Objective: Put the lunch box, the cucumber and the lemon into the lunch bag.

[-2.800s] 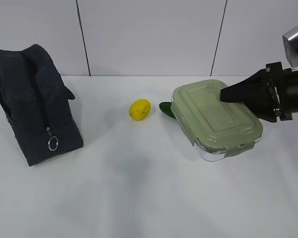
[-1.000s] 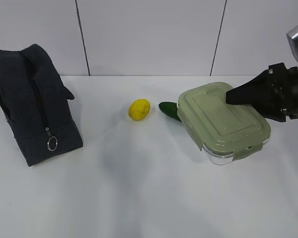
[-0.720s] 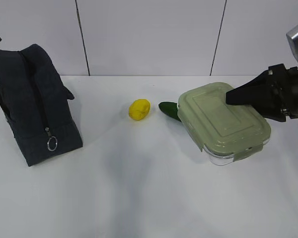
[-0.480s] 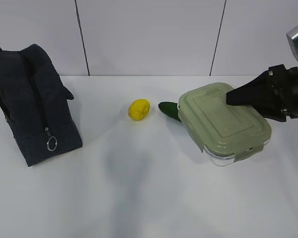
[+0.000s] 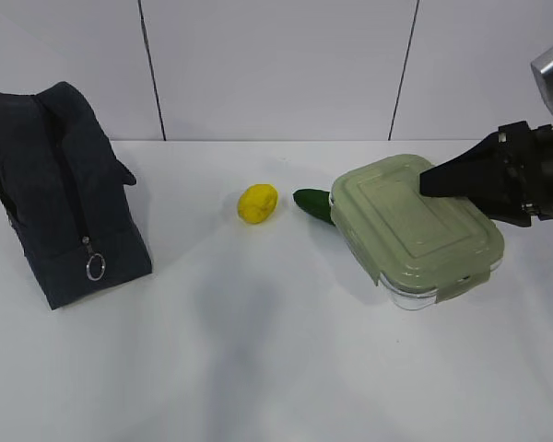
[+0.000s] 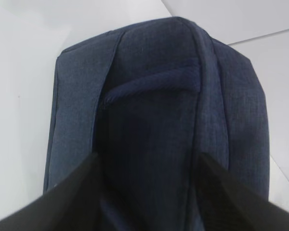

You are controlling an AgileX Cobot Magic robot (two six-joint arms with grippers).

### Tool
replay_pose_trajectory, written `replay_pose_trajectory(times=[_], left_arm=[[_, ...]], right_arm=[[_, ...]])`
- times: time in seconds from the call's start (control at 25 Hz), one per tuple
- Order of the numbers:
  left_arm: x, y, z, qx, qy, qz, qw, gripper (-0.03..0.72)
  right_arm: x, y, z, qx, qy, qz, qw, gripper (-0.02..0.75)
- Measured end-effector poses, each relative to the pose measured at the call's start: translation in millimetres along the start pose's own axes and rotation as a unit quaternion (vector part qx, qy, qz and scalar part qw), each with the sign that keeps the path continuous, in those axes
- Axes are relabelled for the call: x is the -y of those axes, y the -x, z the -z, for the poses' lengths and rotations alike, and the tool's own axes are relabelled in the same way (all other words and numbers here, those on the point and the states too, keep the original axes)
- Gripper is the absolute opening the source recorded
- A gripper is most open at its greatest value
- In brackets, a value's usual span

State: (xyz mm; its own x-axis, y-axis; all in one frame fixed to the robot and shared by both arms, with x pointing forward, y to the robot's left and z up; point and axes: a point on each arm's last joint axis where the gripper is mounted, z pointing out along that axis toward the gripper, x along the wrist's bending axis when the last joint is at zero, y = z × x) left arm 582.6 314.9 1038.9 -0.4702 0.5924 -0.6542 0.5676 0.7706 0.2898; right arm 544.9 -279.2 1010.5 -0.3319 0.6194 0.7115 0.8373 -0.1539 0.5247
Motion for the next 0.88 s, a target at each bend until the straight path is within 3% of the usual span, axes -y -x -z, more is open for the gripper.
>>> replay_pose_trajectory(times=[0.72,0.88], left_arm=[[-3,0.0,-31,0.056,-0.007,-0.008,0.998,0.433],[-3,-1.8,-38,0.061,-0.008,0.001,0.998,0.365]], right_arm=[[1,1,0,0.003,-0.006,0.004,1.000,0.407],[1,1,0,0.004,-0.007,0.005,1.000,0.407]])
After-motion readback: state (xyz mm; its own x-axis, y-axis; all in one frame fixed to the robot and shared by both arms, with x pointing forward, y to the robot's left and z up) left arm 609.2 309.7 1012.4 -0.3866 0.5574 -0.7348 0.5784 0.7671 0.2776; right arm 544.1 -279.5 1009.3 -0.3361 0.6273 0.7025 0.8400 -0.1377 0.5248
